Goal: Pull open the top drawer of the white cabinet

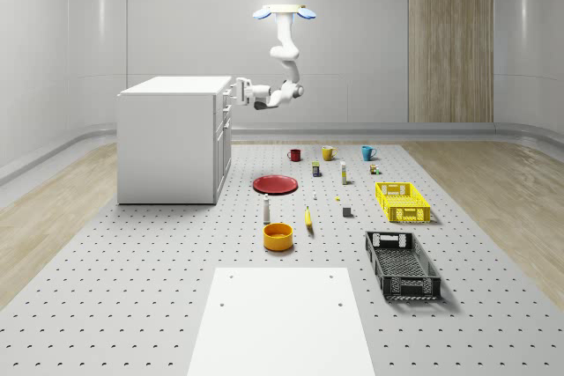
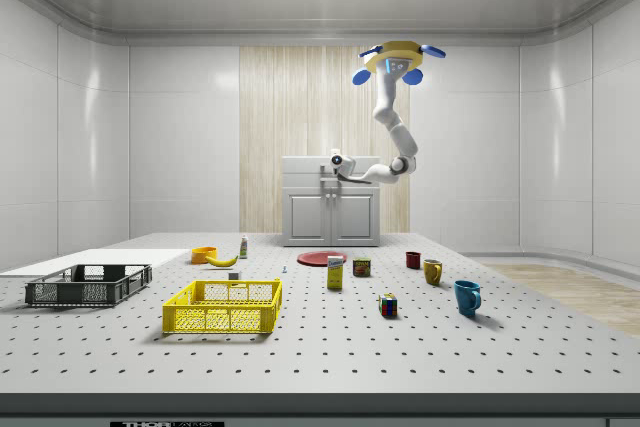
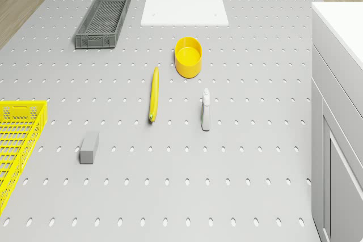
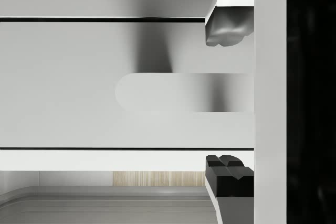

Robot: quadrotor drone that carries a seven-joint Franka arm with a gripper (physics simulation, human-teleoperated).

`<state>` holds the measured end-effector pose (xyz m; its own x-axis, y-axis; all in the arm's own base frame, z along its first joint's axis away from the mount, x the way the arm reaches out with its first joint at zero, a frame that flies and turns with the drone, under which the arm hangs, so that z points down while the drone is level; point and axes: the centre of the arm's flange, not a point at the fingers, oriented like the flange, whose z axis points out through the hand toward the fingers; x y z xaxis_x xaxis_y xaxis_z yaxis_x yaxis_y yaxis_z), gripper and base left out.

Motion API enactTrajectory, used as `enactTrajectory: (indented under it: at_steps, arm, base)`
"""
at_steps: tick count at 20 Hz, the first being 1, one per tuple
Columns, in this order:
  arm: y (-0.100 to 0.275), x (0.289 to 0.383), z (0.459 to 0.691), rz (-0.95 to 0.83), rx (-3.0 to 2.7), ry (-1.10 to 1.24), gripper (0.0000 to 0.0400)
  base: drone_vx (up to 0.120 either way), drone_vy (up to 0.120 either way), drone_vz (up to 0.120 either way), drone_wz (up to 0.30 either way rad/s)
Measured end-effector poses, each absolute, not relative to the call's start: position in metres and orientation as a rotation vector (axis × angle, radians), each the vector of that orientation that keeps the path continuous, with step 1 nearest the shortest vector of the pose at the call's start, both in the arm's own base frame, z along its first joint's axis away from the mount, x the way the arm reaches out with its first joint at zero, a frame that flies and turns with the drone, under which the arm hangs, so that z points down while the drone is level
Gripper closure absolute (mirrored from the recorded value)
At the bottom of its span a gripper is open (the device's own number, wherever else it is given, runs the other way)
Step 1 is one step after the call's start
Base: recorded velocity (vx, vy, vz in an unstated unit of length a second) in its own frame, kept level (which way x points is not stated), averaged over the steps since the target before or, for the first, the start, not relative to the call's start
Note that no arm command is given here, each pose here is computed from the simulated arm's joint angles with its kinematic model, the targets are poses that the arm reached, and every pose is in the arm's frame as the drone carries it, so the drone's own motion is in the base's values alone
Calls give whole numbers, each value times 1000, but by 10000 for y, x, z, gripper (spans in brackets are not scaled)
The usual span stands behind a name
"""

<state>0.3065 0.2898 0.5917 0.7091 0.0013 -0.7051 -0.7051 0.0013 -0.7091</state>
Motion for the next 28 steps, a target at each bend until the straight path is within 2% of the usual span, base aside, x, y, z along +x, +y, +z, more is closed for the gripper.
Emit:
enactTrajectory:
  at_steps: [21, 24, 28]
  arm:
    - [3013, 3066, 5966, 612, -1481, 611, 95]
    - [3014, 3066, 5972, 612, -1481, 611, 192]
    - [3014, 3066, 5975, 612, -1481, 611, 257]
  base:
    - [0, 0, 0, 0]
    - [0, 0, 0, 0]
    - [0, 0, 0, 0]
